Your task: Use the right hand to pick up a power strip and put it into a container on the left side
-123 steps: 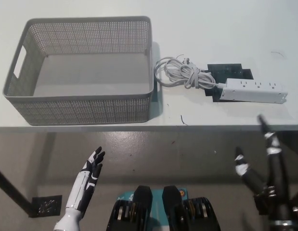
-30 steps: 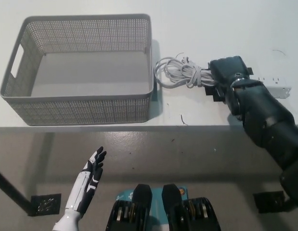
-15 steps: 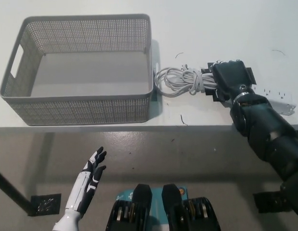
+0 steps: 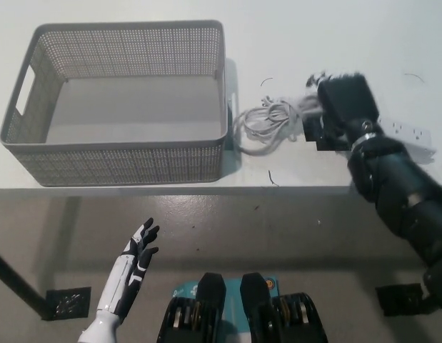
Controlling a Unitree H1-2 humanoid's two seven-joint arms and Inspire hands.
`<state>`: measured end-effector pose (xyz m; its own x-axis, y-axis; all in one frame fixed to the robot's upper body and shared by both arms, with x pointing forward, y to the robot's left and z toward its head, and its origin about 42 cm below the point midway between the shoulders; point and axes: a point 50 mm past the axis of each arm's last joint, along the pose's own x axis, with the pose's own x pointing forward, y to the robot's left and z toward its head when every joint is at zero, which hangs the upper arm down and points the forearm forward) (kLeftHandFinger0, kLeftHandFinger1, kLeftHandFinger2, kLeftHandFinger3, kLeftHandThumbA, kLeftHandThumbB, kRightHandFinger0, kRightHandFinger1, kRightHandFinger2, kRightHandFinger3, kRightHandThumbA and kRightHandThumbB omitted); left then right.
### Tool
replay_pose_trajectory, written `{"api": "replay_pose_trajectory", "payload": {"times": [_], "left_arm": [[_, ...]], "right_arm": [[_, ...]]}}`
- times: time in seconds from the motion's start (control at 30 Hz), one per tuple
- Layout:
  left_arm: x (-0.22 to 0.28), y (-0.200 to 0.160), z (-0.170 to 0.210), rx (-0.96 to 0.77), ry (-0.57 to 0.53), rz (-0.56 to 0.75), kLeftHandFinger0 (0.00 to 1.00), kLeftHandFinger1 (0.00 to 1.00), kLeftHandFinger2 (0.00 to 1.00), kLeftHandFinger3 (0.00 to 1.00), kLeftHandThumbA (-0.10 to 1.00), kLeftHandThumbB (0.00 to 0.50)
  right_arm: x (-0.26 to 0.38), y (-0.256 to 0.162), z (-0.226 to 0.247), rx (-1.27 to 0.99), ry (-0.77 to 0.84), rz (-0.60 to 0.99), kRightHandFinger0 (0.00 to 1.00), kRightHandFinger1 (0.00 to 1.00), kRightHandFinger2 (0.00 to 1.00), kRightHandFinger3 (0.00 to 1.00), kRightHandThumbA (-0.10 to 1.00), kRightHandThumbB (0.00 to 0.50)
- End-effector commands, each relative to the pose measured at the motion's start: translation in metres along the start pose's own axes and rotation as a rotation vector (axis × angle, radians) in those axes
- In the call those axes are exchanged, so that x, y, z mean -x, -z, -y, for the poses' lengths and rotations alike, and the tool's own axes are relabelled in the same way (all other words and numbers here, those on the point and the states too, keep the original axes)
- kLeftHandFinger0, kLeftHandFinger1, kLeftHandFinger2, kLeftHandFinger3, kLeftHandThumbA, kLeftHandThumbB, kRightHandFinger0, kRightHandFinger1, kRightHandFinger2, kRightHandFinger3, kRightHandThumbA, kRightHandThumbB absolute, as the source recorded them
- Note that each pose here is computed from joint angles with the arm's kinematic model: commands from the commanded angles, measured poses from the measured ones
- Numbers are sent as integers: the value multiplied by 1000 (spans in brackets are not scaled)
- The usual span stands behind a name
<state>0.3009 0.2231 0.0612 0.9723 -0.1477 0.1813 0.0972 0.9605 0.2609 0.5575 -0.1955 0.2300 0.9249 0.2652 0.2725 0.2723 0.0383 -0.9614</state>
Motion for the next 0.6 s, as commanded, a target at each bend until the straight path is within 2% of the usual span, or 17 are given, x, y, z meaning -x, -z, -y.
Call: {"api": "replay_pose_trajectory", "payload": {"times": [0.0, 0.03, 0.07, 0.1, 0.17, 0.2, 0.23, 0.27, 0.3, 0.37, 0.4, 0.47, 0.5, 0.57], "left_arm": [[-8, -9, -10, -26, 11, 72, 890, 953, 969, 1000, 1000, 70], [-8, -9, -9, -26, 13, 73, 889, 952, 969, 1000, 1000, 72], [-8, -10, -9, -26, 14, 74, 888, 952, 968, 1000, 1000, 72], [-8, -10, -9, -24, 13, 75, 887, 950, 967, 1000, 1000, 74], [-8, -10, -9, -25, 14, 74, 889, 951, 967, 1000, 1000, 75], [-8, -10, -9, -25, 14, 74, 891, 953, 967, 1000, 1000, 76], [-9, -10, -10, -26, 14, 76, 894, 954, 966, 1000, 1000, 82], [-9, -11, -10, -25, 13, 78, 895, 954, 966, 1000, 1000, 82], [-9, -11, -10, -24, 12, 78, 895, 954, 966, 1000, 1000, 81], [-9, -10, -11, -26, 9, 74, 893, 954, 967, 1000, 1000, 81], [-9, -9, -11, -26, 8, 74, 893, 954, 967, 1000, 1000, 81], [-9, -9, -11, -24, 7, 71, 893, 954, 964, 1000, 1000, 88], [-9, -9, -11, -24, 7, 72, 892, 954, 964, 1000, 1000, 85], [-10, -10, -11, -24, 10, 76, 891, 954, 965, 1000, 1000, 77]], "right_arm": [[-80, -2, 239, 99, 833, 268, 0, 157, 672, 718, -100, 144], [-83, -1, 249, 127, 832, 259, 0, 86, 542, 546, -100, 195], [-84, 0, 255, 137, 835, 259, 0, 56, 512, 419, -100, 221], [-85, 1, 262, 139, 850, 270, 0, 49, 547, 252, -100, 234], [-85, -1, 266, 138, 853, 273, 0, 86, 645, 249, -100, 242], [-85, -1, 267, 136, 858, 278, 0, 123, 701, 310, -100, 256], [-86, -2, 271, 138, 868, 285, 0, 124, 692, 286, -100, 280], [-86, -4, 274, 140, 880, 289, 0, 105, 673, 243, -100, 281], [-87, -5, 275, 140, 885, 291, 0, 130, 725, 272, -100, 250], [-89, -12, 285, 98, 897, 306, 0, 115, 683, 260, -100, 272], [-90, -14, 288, 83, 903, 311, 0, 118, 674, 277, -100, 268], [-92, -21, 305, 91, 930, 316, 0, 128, 658, 340, -100, 293], [-93, -23, 311, 94, 942, 321, 0, 106, 593, 304, -100, 307], [-94, -26, 322, 91, 965, 336, 0, 50, 529, 231, -100, 305]]}}
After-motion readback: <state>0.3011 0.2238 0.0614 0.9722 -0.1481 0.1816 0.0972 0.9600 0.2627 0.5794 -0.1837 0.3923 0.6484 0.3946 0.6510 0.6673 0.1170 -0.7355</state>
